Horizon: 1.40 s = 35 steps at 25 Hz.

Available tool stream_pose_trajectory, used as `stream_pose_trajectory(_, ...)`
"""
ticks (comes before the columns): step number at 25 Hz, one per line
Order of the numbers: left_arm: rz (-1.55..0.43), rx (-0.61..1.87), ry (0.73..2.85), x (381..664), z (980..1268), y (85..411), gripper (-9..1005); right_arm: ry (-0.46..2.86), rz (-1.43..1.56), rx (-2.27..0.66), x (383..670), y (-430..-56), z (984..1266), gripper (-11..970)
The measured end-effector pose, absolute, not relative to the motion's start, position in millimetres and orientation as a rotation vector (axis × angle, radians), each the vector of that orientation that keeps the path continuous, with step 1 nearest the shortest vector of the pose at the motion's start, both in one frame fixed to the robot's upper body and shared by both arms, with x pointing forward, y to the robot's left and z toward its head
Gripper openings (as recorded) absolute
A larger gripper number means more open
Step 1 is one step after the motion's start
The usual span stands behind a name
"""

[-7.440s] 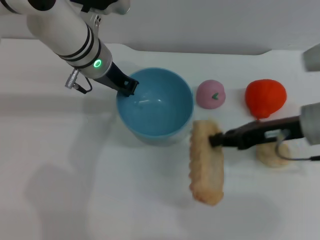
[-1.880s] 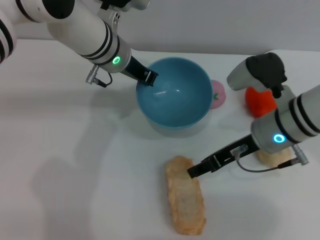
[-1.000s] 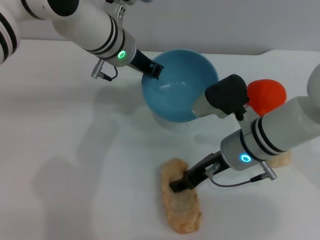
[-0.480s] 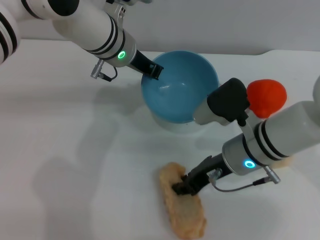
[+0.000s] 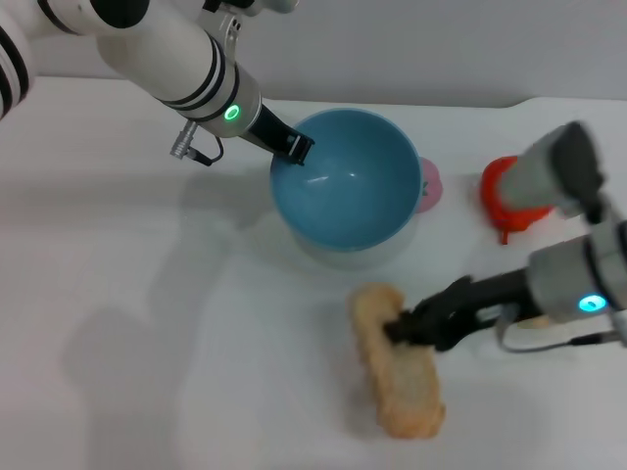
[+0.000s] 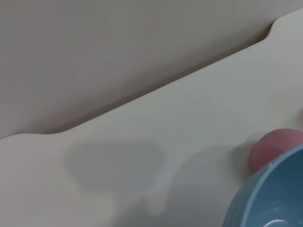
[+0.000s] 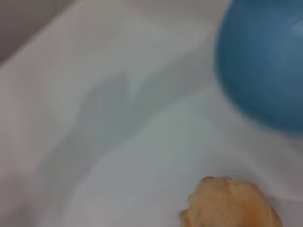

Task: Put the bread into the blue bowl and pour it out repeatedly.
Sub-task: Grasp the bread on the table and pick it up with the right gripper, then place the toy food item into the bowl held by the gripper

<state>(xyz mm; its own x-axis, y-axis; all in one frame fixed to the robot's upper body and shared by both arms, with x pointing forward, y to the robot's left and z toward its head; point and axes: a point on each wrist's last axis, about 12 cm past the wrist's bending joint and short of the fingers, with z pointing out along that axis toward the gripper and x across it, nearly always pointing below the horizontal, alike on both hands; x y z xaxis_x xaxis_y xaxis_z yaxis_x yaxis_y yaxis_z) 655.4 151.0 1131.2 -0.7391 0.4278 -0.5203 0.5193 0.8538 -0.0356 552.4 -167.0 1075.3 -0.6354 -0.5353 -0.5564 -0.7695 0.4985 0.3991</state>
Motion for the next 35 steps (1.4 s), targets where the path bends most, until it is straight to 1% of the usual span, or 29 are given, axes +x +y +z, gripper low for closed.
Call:
stream_pose_trajectory(3,-0.243,0.695,2.523,655,1131,151,-1,2.332,0.941,-1.005,555,-189,1082,179)
stream_pose_trajectory(6,-0.240,0.703,2.526,654,1130,150,0,2.244,1.011,-0.997,552,-203,1091,154)
stream_pose_trajectory(9,-0.237,0.716,2.530,654,1130,149,0,2.104,1.086,-0.980,551,-216,1103,150)
stream_pose_trajectory(14,-0.239,0.746,2.559,649,1128,146,0,1.895,1.079,-0.867,555,-240,1122,143)
stream_pose_trajectory(17,-0.256,0.750,2.585,646,1128,145,0,1.794,1.046,-0.823,559,-247,1127,139)
stream_pose_trajectory(21,-0.305,0.766,2.645,639,1128,141,-1,1.728,1.011,-0.802,563,-248,1128,138)
stream_pose_trajectory(28,-0.432,0.771,2.687,631,1130,132,0,1.786,0.980,-0.726,575,-242,1113,137)
stream_pose_trajectory(35,-0.520,0.787,2.684,628,1137,125,0,1.822,1.019,-0.805,577,-221,1106,133)
